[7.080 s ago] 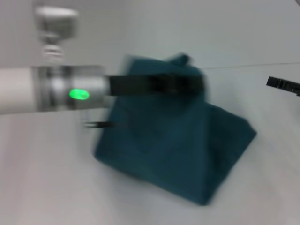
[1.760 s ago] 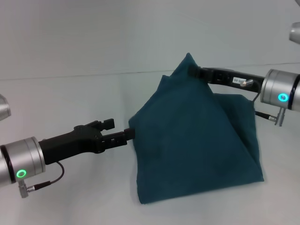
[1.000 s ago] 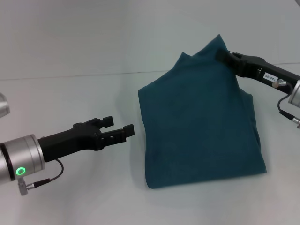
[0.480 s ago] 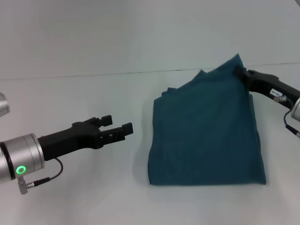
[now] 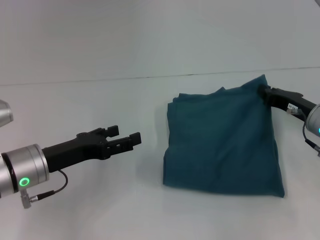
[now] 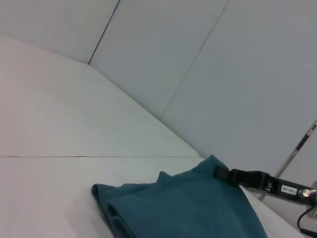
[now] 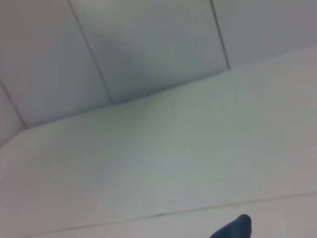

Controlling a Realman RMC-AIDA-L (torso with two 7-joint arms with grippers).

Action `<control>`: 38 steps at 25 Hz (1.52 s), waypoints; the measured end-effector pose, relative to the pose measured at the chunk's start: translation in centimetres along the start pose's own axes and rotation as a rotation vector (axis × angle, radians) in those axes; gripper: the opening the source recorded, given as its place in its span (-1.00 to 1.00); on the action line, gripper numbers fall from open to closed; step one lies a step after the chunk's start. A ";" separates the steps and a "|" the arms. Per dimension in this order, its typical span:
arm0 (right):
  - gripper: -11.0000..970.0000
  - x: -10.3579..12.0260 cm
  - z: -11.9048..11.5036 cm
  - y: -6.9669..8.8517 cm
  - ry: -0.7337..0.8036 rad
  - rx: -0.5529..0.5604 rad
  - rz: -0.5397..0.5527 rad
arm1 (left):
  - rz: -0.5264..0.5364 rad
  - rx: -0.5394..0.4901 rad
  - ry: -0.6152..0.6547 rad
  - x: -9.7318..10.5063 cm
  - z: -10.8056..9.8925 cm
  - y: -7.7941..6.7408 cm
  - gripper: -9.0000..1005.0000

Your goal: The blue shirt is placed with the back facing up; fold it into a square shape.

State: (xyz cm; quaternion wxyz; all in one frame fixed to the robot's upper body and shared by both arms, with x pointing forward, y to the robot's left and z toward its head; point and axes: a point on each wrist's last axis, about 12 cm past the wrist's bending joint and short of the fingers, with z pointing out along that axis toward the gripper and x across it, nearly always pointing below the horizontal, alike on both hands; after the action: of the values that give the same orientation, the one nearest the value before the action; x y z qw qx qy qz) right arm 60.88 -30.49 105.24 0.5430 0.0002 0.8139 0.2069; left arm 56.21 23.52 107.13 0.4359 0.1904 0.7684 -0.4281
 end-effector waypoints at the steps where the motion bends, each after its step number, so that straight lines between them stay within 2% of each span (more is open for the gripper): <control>1: -0.85 0.1 0.1 -0.1 0.007 0.016 0.001 | -0.002 -0.001 0.000 0.0 0.0 0.0 0.89; 15: -0.83 1.2 0.3 -1.6 0.066 0.177 0.024 | -0.026 -0.028 0.005 0.4 0.1 0.3 0.89; 21: -0.39 0.3 -0.7 -2.8 -0.005 0.214 0.072 | -0.034 -0.036 -0.002 0.4 -0.1 0.5 0.89; 24: 0.12 -0.5 -1.7 -3.6 -0.062 0.216 0.084 | -0.038 -0.038 -0.011 0.3 -0.2 0.6 0.89; 29: 0.60 -1.7 -3.3 -4.5 -0.124 0.145 0.106 | -0.046 -0.033 -0.029 0.1 -0.4 0.6 0.89; 33: 0.66 -2.4 -4.2 -4.9 -0.107 0.066 0.138 | -0.078 -0.009 -0.040 -0.1 -0.5 0.3 0.88; 38: 0.72 -3.5 -5.0 -5.5 0.000 -0.018 0.173 | -0.149 0.021 -0.047 -0.3 -0.8 0.1 0.88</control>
State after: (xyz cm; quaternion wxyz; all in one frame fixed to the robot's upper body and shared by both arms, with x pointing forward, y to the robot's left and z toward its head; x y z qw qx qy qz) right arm 59.18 -37.97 108.10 0.5231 0.0655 0.8089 0.2604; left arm 56.09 24.25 107.54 0.4188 0.1270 0.7655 -0.4716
